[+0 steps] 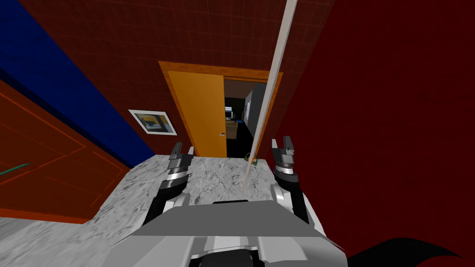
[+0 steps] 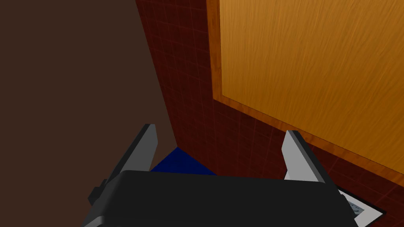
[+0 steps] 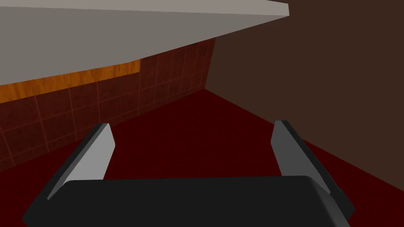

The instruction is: Pull the door open

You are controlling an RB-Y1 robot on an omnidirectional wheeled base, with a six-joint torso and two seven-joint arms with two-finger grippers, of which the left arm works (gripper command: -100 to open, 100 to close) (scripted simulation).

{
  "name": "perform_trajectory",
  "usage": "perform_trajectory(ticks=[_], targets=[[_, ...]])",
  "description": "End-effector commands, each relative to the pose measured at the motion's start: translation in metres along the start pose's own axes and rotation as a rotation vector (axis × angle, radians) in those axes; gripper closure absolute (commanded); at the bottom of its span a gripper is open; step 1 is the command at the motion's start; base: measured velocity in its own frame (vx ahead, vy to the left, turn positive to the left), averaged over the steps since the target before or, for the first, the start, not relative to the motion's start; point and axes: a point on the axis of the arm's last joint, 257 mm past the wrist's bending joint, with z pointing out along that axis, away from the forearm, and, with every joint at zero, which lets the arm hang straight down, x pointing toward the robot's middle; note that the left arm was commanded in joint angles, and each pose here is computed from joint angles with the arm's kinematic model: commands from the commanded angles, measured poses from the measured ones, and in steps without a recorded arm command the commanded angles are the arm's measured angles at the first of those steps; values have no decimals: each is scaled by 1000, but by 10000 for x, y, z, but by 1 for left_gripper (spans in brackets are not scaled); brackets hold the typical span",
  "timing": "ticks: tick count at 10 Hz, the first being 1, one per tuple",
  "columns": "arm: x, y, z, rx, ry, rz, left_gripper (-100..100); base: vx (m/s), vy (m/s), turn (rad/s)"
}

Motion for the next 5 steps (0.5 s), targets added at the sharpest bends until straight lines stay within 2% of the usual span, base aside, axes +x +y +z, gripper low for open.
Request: perform_trajectory(ticks=[1,5], targets=[[5,87,-7,-10,4,0,-100,12,-54,41],[13,380,-34,-43,13,-1,-100,114,105,-1]])
